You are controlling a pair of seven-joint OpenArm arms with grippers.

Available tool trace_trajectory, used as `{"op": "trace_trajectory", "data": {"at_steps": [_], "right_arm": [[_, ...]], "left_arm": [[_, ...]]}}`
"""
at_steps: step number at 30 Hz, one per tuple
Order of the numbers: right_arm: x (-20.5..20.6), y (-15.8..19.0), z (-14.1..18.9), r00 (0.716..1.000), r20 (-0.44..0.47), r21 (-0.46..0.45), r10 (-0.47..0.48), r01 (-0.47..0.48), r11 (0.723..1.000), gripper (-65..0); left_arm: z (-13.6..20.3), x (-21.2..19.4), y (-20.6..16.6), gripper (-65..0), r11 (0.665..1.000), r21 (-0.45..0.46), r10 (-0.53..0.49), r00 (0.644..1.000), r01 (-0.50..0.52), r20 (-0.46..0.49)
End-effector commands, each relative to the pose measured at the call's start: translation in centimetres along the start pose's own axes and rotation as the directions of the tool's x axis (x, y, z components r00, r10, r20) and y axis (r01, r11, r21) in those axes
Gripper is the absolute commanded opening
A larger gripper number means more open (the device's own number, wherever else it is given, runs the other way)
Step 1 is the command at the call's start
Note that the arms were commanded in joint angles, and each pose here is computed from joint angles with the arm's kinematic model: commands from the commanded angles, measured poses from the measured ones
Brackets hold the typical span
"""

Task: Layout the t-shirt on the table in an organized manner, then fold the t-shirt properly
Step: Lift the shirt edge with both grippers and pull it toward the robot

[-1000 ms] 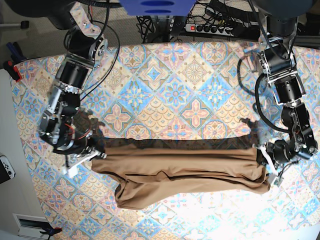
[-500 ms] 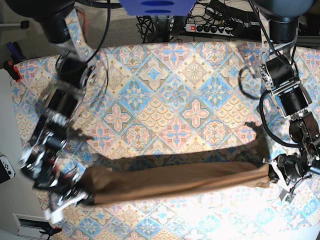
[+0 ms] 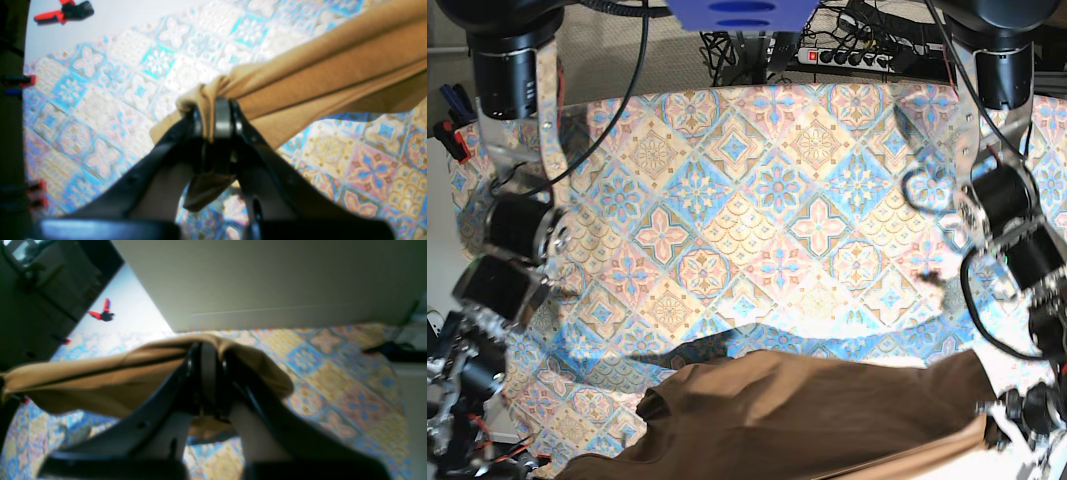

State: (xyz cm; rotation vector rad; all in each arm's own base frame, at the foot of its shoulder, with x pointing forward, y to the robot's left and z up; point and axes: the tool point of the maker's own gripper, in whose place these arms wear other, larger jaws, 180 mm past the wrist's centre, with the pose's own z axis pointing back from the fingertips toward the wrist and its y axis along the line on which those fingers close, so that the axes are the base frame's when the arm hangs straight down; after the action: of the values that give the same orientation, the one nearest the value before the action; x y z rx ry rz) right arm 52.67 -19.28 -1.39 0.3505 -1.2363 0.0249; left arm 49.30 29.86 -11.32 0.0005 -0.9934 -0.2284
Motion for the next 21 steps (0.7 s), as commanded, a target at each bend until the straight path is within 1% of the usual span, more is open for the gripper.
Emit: {"op": "trace_trajectory", "data": {"at_steps": [1,4,6,8,12,14,18,21], "right_arm": [[4.8,0.6,1.5,0.993,0.115,-0.014,0.039,-0.038,0.999,-65.0],[8.8,3.2,2.1,0.978,0.172,-0.002,0.118,-0.119,0.993,-65.0],[10.5,4.3,2.5,0.970,0.192,0.000,0.148,-0.151,0.989,-65.0],[10.3,4.3,2.0,0.971,0.189,0.001,0.147,-0.150,0.989,-65.0],[9.9,3.8,1.1,0.976,0.178,0.003,0.125,-0.128,0.992,-65.0],[10.0,3.5,1.2,0.976,0.179,-0.003,0.125,-0.127,0.992,-65.0],[8.9,2.0,0.3,0.986,0.131,-0.015,0.099,-0.098,0.995,-65.0],[8.4,1.7,-0.2,0.990,0.110,-0.014,0.087,-0.086,0.996,-65.0]], "left_arm": [[1.9,3.1,1.3,-65.0,0.999,0.045,-0.010,0.998,0.007,0.068],[3.2,6.2,1.2,-65.0,0.999,0.048,-0.019,0.992,0.013,0.127],[3.7,7.7,0.9,-65.0,0.997,0.059,-0.058,0.989,0.050,0.137],[4.3,9.8,0.2,-65.0,0.993,0.077,-0.099,0.984,0.089,0.149],[5.9,12.8,0.0,-65.0,0.992,0.097,-0.101,0.974,0.083,0.201],[6.9,14.2,0.1,-65.0,0.991,0.106,-0.104,0.967,0.082,0.231],[8.7,16.4,0.5,-65.0,0.989,0.122,-0.110,0.953,0.078,0.281],[8.8,16.5,0.5,-65.0,0.991,0.121,-0.095,0.954,0.063,0.283]]}}
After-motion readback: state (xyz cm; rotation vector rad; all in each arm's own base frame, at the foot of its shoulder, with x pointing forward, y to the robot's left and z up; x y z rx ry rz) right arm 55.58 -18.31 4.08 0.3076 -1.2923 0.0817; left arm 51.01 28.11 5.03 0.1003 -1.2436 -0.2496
